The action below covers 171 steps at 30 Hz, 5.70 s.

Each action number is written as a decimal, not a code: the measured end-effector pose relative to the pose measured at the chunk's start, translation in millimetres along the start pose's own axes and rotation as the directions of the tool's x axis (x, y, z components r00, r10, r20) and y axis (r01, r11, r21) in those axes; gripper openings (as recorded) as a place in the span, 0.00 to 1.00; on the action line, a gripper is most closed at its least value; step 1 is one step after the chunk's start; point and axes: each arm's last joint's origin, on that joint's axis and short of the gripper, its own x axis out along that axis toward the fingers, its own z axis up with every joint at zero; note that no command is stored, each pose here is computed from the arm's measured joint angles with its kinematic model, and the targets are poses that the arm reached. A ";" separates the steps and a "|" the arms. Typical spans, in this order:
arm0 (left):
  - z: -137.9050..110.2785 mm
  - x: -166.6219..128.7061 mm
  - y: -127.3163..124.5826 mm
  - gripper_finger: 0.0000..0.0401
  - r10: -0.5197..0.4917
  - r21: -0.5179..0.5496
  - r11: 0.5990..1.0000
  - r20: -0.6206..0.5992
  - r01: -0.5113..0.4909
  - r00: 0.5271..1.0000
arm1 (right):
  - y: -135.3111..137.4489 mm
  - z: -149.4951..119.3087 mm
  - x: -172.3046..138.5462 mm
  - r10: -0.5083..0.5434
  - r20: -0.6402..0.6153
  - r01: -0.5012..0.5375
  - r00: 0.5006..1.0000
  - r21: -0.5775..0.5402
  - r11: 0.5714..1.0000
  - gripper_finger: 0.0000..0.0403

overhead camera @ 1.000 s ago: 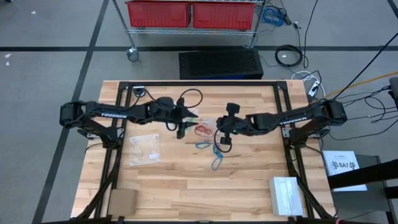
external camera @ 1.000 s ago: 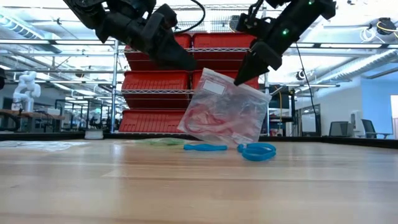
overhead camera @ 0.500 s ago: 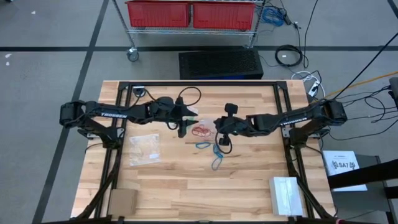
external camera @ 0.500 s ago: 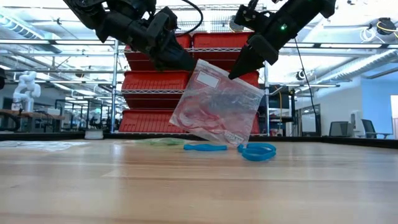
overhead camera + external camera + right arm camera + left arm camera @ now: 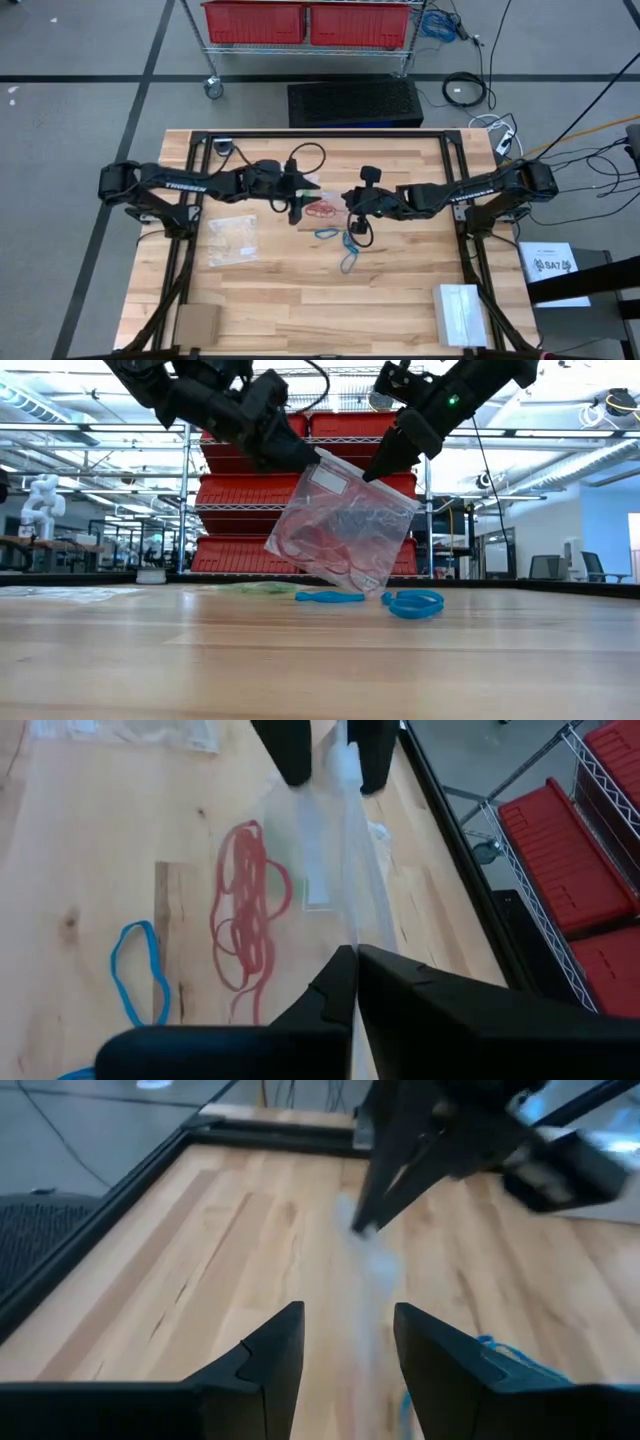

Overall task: Sort rubber bands
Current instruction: Close the bottom right transparent zip bag

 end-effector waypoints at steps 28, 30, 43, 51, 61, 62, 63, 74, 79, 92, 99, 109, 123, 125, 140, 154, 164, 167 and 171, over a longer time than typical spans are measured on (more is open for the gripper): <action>-1.3 12.0 2.1 0.03 0.007 0.063 0.998 0.019 -0.008 1.000 | 0.4 -0.5 -0.1 0.009 -0.004 -0.009 1.000 -0.004 1.000 0.00; -0.2 12.0 2.3 0.02 0.008 0.066 0.998 0.030 -0.010 1.000 | 1.7 -0.5 -0.7 0.012 -0.004 -0.012 1.000 -0.007 1.000 0.00; -1.8 12.3 -3.7 0.01 -0.011 0.141 0.990 0.012 0.009 1.000 | -13.2 21.4 -32.6 0.053 0.199 -0.091 0.979 0.186 0.978 0.19; -1.9 12.6 -12.7 0.00 -0.049 0.197 0.979 0.011 0.046 0.999 | -4.3 26.1 -18.5 0.122 0.259 -0.172 0.958 0.181 0.968 0.36; -1.6 12.7 -13.9 0.00 -0.054 0.203 0.978 0.013 0.051 0.998 | -3.7 24.0 -1.7 0.141 0.261 -0.192 0.955 0.181 0.965 0.33; -1.6 12.7 -13.9 0.00 -0.055 0.203 0.978 0.013 0.051 0.998 | -3.4 23.3 0.3 0.142 0.256 -0.192 0.956 0.181 0.965 0.33; -1.5 12.6 -13.9 0.00 -0.055 0.203 0.978 0.015 0.051 0.998 | -3.5 22.4 2.3 0.149 0.252 -0.198 0.956 0.180 0.964 0.32; -1.0 12.6 -13.9 0.00 -0.055 0.204 0.978 0.020 0.050 0.998 | -7.5 22.6 11.6 0.129 0.269 -0.194 0.954 0.231 0.953 0.25; 0.5 12.6 -14.0 0.00 -0.055 0.205 0.978 0.035 0.047 0.998 | -8.4 20.7 12.6 0.136 0.252 -0.195 0.958 0.228 0.954 0.10; 0.2 12.7 -14.0 0.00 -0.055 0.204 0.978 0.032 0.048 0.998 | -9.3 16.7 9.2 0.151 0.201 -0.189 0.968 0.186 0.964 0.03; 1.2 12.7 -14.0 0.00 -0.056 0.205 0.978 0.041 0.046 0.998 | -14.0 11.4 -4.4 0.161 0.129 -0.183 0.978 0.182 0.966 0.03; 0.6 12.7 -14.0 0.00 -0.055 0.204 0.978 0.033 0.048 0.998 | -18.0 -2.8 -20.0 0.184 -0.021 -0.176 0.983 0.206 0.963 0.03; 0.2 12.7 -13.3 0.00 -0.039 0.202 0.979 0.031 0.032 0.999 | -18.2 -19.7 -25.1 0.196 -0.190 -0.150 0.962 0.235 0.961 0.03; 0.1 12.7 -13.2 0.00 -0.038 0.202 0.979 0.030 0.032 0.999 | -18.3 -21.0 -25.3 0.189 -0.204 -0.140 0.961 0.231 0.963 0.03; 0.2 12.7 -11.9 0.00 0.007 0.200 0.980 0.031 -0.013 0.999 | -22.3 -29.1 -25.9 0.105 -0.287 -0.035 0.952 0.237 0.971 0.04; -18.3 22.8 10.5 0.12 0.335 0.213 0.925 -0.072 -0.314 0.939 | -27.4 -27.4 -24.6 -0.073 -0.271 0.131 0.960 0.202 0.971 0.36; -25.5 33.3 17.3 0.36 0.380 0.208 0.910 -0.065 -0.359 0.923 | -29.0 -12.3 -0.3 -0.024 -0.115 0.059 0.993 0.307 0.950 0.38; -20.6 23.7 17.6 0.37 0.403 0.215 0.900 -0.081 -0.378 0.912 | -26.3 -18.4 20.7 -0.004 -0.144 0.049 0.990 0.310 0.949 0.28; -17.3 5.8 17.6 0.35 0.412 0.254 0.895 -0.157 -0.367 0.898 | -24.7 -31.1 53.9 -0.005 -0.187 0.065 0.982 0.315 0.947 0.09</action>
